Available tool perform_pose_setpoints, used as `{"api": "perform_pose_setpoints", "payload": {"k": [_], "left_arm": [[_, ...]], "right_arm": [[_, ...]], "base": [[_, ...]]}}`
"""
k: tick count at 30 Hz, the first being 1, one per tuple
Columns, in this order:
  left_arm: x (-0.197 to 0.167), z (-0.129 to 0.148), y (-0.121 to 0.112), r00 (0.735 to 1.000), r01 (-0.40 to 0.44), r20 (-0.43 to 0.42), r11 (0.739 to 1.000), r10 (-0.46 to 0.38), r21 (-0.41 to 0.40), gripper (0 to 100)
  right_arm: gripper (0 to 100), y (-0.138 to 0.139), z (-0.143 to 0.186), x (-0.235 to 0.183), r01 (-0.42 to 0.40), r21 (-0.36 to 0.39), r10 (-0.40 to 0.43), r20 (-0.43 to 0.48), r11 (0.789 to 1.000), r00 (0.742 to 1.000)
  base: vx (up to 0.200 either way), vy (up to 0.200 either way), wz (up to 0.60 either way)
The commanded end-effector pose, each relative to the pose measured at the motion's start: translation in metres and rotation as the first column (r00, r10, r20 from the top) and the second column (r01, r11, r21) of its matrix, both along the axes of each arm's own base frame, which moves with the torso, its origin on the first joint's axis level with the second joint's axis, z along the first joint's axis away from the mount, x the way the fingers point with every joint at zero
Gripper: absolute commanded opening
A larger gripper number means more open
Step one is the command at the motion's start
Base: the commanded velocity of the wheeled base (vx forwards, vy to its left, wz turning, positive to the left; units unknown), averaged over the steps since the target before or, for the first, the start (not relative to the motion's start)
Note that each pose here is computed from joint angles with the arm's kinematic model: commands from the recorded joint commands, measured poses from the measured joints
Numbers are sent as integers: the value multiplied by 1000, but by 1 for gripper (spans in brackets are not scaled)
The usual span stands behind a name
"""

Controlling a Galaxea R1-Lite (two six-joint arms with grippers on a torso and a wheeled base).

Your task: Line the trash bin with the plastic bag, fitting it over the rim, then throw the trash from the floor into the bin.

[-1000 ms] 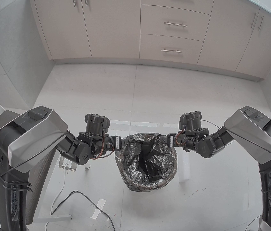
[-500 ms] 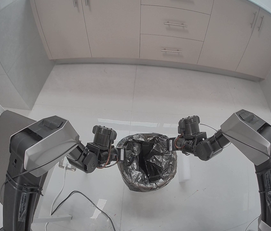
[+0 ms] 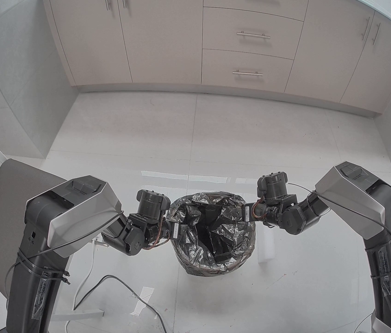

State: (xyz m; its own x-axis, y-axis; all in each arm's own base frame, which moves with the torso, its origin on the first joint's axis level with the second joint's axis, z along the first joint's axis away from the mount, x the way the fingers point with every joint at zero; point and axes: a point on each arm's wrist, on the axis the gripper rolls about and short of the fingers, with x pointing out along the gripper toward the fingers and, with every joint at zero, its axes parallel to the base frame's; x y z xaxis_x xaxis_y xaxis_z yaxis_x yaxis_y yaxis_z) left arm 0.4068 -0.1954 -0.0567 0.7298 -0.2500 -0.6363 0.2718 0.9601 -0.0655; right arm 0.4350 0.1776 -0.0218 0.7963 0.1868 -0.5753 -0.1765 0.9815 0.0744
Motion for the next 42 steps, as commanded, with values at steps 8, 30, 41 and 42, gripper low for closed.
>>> {"api": "perform_pose_setpoints", "payload": {"k": [8, 30, 41, 42], "left_arm": [[-1, -7, 0, 1000, 0, -14, 1000, 0, 5, 100], [-1, 8, -1, 1000, -1, 9, 1000, 1, -11, 100], [-1, 6, 1, 1000, -5, 5, 1000, 5, -9, 100], [0, 7, 1, 1000, -5, 6, 1000, 5, -10, 100]], "right_arm": [[100, -14, -20, 11, 35, -44, -35, -13, 998, 999], [100, 14, 2, -24, -63, -57, 61, -31, 996, 998], [100, -5, -15, -33, -52, -116, 39, -109, 992, 993], [100, -5, -16, -33, -51, -117, 38, -111, 992, 993]], "base": [[0, 0, 0], [0, 0, 0], [0, 0, 0], [0, 0, 0]]}}
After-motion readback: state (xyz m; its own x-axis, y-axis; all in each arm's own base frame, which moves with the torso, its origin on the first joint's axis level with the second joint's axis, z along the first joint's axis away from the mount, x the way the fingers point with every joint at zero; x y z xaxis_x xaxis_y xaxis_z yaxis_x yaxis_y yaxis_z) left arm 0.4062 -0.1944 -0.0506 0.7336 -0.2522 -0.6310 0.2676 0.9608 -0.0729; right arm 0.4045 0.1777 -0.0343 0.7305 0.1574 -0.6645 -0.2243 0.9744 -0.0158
